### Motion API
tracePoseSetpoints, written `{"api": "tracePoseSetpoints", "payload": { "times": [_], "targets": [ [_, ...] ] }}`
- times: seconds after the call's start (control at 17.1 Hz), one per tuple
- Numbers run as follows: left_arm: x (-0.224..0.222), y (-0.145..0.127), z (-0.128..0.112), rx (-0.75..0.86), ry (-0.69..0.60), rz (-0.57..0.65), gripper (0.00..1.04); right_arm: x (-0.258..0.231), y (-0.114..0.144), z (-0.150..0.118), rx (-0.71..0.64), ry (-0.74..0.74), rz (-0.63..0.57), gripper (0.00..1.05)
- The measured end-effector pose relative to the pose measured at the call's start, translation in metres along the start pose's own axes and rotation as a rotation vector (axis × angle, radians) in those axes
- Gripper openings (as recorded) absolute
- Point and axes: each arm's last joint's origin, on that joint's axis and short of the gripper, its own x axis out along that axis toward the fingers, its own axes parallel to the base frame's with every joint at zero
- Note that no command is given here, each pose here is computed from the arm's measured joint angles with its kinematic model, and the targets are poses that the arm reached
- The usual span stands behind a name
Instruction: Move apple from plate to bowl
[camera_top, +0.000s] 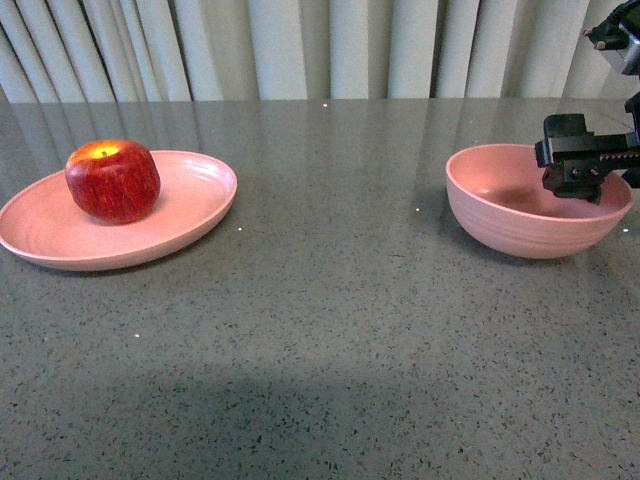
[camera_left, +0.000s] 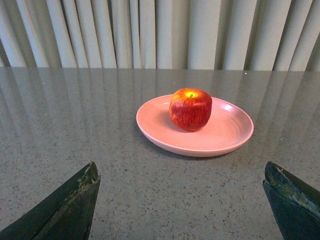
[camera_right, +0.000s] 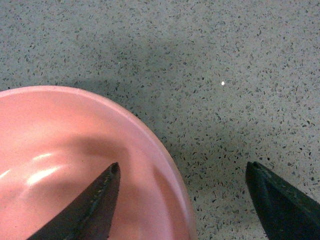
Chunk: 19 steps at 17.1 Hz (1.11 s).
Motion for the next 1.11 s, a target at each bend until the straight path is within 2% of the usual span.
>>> {"api": "tracePoseSetpoints", "payload": {
  "times": [0.12,0.53,0.7,0.88,1.0,1.11],
  "targets": [
    [0.0,0.0,0.0,0.0,0.0,0.0,0.98,0.0,-0.002,0.0,0.004,0.001,-0.003,0.63],
    [0.0,0.0,0.0,0.0,0.0,0.0,0.98,-0.002,-0.006,0.005,0.058,-0.011,0.028,0.04],
    [0.0,0.0,0.0,0.0,0.0,0.0,0.98,-0.017,-0.011,0.016,0.065,-0.045,0.03,0.03],
    [0.0,0.0,0.0,0.0,0.0,0.0,0.98,-0.046,-0.008,0.045,0.062,-0.144,0.059,0.03],
    [0.0,0.0,0.0,0.0,0.0,0.0,0.98,-0.064,0.013,0.061,0.038,-0.196,0.121,0.03],
    [0.0,0.0,0.0,0.0,0.0,0.0,0.98,-0.069,0.042,0.064,0.01,-0.195,0.185,0.03]
  ]
}}
